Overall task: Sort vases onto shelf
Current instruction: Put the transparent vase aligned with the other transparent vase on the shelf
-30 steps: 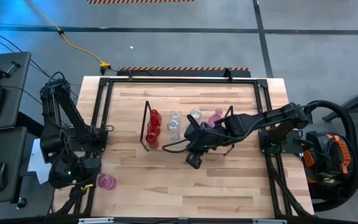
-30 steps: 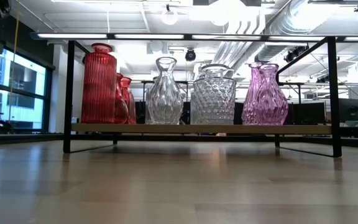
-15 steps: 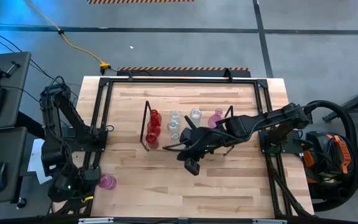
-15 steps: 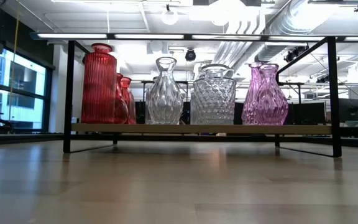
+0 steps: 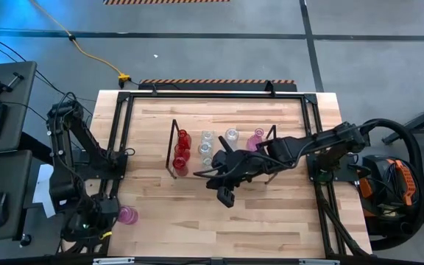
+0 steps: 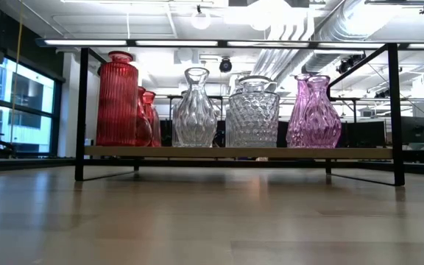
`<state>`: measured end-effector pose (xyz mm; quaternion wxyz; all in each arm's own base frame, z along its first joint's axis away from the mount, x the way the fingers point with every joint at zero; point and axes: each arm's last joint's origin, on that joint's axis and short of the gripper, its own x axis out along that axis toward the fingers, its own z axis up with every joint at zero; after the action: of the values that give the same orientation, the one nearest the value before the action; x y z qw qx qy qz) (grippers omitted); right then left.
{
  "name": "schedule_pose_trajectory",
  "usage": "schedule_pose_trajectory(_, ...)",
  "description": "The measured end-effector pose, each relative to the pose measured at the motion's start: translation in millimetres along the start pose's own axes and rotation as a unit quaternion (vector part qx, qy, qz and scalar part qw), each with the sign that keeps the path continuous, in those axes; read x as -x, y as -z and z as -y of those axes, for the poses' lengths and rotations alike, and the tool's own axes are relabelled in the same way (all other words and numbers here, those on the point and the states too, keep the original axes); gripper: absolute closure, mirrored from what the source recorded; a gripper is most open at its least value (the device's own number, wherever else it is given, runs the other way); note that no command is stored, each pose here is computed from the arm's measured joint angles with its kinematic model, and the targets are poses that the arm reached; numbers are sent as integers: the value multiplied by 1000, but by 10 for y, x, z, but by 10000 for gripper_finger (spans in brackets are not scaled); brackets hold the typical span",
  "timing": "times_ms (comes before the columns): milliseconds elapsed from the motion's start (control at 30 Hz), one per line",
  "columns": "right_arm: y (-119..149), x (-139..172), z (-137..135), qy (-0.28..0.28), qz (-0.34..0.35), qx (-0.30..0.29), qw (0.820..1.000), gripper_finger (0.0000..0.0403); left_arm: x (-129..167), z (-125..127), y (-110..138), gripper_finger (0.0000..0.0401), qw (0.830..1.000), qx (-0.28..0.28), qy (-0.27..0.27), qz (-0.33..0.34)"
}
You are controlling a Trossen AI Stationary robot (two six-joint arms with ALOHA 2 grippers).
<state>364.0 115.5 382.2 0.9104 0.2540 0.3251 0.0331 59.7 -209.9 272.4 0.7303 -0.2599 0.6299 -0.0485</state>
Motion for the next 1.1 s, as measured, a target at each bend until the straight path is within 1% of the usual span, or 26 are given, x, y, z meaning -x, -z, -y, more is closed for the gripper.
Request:
schedule_pose_trajectory(200,15,-1,-19,3,2,-9,1000,373,10,-117,35,333,998,-3,-60,3)
schedule_pose_trajectory(267,25,0,-33,9,7,-8,1000,373,18,-173,23,315,996,-4,-88,21)
schedule_pose_trajectory(367,34,1,-44,14,11,-8,1000,373,32,-229,-5,291,992,2,-115,59)
schedule_pose_trajectory(433,41,1,-52,14,11,-9,1000,373,40,-262,-21,282,989,11,-132,59)
schedule_pose_trajectory(500,51,2,-66,13,10,-8,1000,373,37,-260,-32,278,990,18,-132,55)
schedule_pose_trajectory(633,53,2,-69,12,10,-7,1000,373,46,-240,-41,276,990,19,-115,74)
schedule_pose_trajectory(800,53,2,-69,12,10,-7,1000,373,48,-262,-81,276,988,18,-129,86)
schedule_pose_trajectory(933,52,2,-69,12,10,-7,1000,373,42,-264,-114,276,987,18,-130,91)
schedule_pose_trajectory(1100,52,2,-69,12,10,-7,1000,373,-44,-285,-135,276,989,26,-123,83)
